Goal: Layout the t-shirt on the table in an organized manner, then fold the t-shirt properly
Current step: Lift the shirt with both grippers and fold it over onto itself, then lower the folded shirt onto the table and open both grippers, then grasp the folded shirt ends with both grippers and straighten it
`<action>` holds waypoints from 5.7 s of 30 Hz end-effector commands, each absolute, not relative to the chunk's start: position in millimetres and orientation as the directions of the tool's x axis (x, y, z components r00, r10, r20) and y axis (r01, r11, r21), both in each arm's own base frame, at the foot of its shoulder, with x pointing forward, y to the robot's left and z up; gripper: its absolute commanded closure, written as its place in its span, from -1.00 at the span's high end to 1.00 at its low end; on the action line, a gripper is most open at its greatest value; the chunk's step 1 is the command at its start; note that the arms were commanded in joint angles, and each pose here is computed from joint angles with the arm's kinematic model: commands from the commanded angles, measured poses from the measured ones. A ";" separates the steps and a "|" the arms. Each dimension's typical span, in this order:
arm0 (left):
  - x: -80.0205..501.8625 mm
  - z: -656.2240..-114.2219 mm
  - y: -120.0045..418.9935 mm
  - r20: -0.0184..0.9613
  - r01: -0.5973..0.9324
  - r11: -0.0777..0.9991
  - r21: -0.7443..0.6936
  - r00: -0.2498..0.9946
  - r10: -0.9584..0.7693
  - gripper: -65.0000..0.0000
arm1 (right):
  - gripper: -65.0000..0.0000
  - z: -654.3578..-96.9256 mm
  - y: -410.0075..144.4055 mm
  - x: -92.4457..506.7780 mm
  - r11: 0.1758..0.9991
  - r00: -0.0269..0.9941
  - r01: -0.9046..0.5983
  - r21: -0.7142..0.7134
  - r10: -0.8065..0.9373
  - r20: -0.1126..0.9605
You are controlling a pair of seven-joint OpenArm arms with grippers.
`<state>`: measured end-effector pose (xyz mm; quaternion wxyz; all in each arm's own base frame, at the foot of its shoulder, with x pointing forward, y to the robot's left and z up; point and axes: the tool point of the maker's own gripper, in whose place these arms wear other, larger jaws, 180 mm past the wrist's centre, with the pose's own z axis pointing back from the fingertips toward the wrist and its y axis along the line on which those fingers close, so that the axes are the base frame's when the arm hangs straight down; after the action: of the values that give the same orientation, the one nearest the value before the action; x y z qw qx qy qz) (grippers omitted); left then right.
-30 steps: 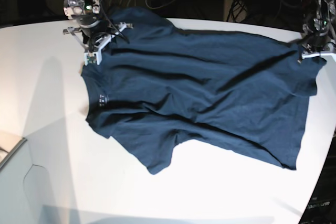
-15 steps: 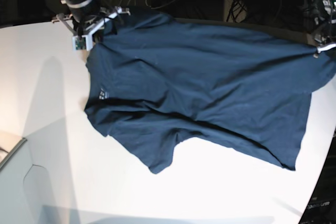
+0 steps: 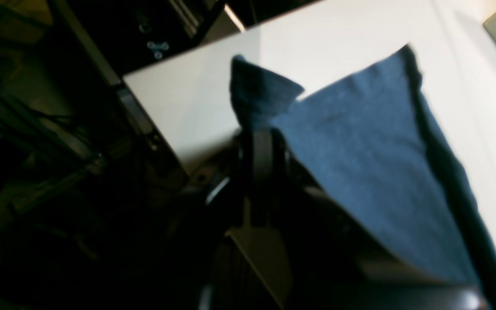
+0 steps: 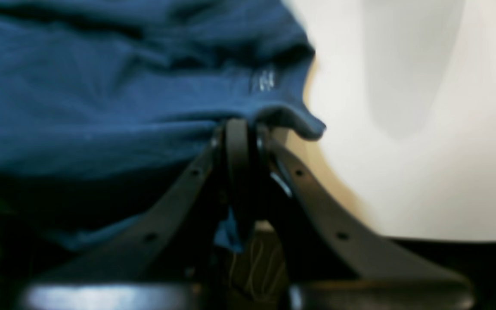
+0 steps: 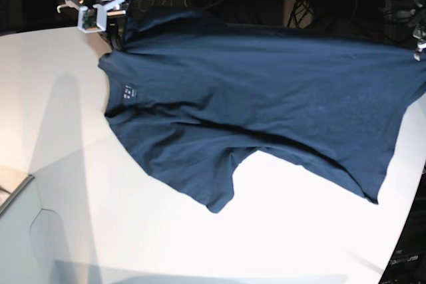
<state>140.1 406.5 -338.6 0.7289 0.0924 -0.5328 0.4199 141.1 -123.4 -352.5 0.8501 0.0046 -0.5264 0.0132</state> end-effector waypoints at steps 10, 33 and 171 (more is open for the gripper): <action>179.4 -245.7 405.0 0.923 -0.595 0.718 -0.361 -0.120 0.365 -1.00 | -1.00 -300.4 -123.5 151.3 1.000 0.185 -0.027 -0.011 0.015 0.983; 316.9 -31.7 385.3 0.785 -0.198 0.862 -0.467 -0.540 0.302 -1.00 | -1.00 -130.5 -138.4 278.0 0.997 -0.527 0.066 0.033 0.006 0.850; 453.8 -429.0 322.2 0.802 -0.500 0.818 -0.285 0.343 0.489 0.59 | -1.00 -458.1 -179.3 281.4 0.997 0.450 -0.053 -0.047 0.066 0.891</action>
<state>436.9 316.7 -450.4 0.8334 0.0070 -0.4600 0.3064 278.0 -177.0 -466.2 0.8602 -0.0054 -0.5088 0.0333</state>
